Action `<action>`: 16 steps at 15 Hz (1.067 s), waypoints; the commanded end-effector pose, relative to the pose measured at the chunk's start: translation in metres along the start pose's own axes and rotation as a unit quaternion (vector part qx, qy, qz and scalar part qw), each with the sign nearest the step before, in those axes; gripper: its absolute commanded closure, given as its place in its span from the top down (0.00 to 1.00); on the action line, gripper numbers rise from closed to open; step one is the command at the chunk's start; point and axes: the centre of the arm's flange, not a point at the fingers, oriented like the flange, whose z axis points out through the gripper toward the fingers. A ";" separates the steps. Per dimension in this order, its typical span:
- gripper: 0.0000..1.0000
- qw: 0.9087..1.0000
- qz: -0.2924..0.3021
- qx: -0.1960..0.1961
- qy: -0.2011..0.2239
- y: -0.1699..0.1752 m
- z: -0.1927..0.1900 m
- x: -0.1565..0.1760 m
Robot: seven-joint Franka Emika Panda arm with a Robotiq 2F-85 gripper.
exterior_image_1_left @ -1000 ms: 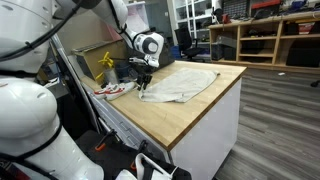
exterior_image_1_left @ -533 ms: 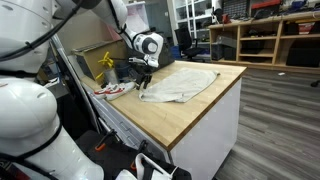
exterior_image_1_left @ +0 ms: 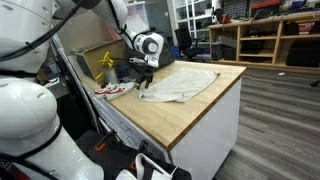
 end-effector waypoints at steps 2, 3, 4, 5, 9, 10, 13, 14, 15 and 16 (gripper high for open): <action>1.00 0.998 0.070 0.002 0.007 0.023 -0.008 0.005; 1.00 0.997 0.080 0.001 0.006 0.026 -0.010 0.008; 1.00 0.996 0.092 -0.002 0.005 0.030 -0.012 0.012; 1.00 0.995 0.100 -0.009 0.004 0.033 -0.015 0.015; 1.00 0.995 0.095 -0.032 0.004 0.065 -0.011 0.024; 1.00 0.995 0.096 -0.040 0.004 0.072 -0.005 0.027; 1.00 0.993 0.106 -0.056 0.008 0.093 0.011 0.034; 1.00 0.992 0.109 -0.056 0.009 0.098 0.017 0.037; 1.00 0.992 0.114 -0.056 0.009 0.102 0.023 0.040; 1.00 0.991 0.120 -0.056 0.007 0.104 0.027 0.043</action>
